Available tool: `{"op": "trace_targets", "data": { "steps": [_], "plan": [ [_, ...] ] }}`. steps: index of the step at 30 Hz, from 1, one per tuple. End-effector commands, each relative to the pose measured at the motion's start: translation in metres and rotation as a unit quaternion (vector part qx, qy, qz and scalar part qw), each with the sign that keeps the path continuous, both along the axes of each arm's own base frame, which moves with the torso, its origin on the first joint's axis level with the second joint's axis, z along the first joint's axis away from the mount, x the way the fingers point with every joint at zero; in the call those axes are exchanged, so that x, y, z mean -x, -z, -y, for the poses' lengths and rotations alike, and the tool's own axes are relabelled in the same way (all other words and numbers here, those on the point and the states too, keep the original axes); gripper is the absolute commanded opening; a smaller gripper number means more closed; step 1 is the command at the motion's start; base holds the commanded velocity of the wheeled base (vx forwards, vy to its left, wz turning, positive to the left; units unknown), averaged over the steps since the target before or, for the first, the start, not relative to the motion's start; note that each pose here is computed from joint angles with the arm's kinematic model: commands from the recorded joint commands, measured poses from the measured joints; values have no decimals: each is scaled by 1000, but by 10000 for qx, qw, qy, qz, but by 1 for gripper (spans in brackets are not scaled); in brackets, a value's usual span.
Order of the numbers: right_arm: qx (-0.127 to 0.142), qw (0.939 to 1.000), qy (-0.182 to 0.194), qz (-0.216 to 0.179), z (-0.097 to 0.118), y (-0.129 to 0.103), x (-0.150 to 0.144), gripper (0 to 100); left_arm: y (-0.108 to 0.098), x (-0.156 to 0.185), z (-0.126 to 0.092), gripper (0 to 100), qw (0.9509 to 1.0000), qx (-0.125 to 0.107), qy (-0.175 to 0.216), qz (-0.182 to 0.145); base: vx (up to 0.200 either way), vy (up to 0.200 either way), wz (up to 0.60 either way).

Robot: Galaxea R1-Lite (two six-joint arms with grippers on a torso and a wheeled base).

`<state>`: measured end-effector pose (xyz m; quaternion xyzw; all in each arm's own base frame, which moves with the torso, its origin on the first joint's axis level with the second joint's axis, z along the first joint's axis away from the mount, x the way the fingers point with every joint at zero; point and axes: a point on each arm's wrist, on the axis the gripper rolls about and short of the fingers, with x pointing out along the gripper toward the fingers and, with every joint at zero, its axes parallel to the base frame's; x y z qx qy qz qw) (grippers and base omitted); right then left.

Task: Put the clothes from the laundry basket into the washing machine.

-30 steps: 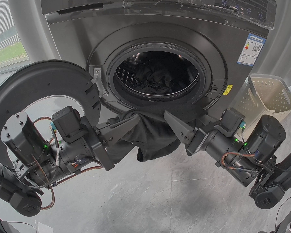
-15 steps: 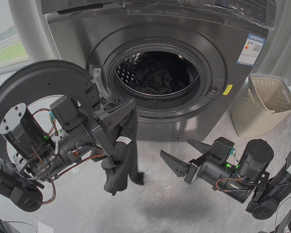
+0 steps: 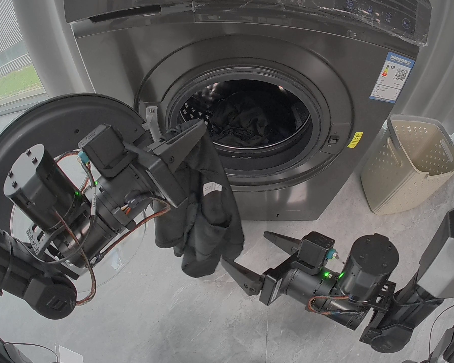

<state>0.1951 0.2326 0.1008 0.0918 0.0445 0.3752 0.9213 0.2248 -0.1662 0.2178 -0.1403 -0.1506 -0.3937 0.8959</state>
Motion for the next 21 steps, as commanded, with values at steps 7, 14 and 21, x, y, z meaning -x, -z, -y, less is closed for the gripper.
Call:
{"op": "trace_targets", "data": {
  "steps": [7, 14, 21],
  "plan": [
    [187, 9997, -30, -152, -14, 25, -15, 100, -5, -4, 2, 0, 9999, 83, -54, 83, 0, 0, 0],
    [295, 9995, 66, -135, -19, 40, -35, 100, -8, -5, 3, 0, 9998, 128, -43, 134, 0, 0, 0],
    [190, 9998, -79, -32, -34, 42, -41, 100, -7, -5, 3, 0, 9998, 119, -43, 122, 0, 0, 0]
  ]
}}
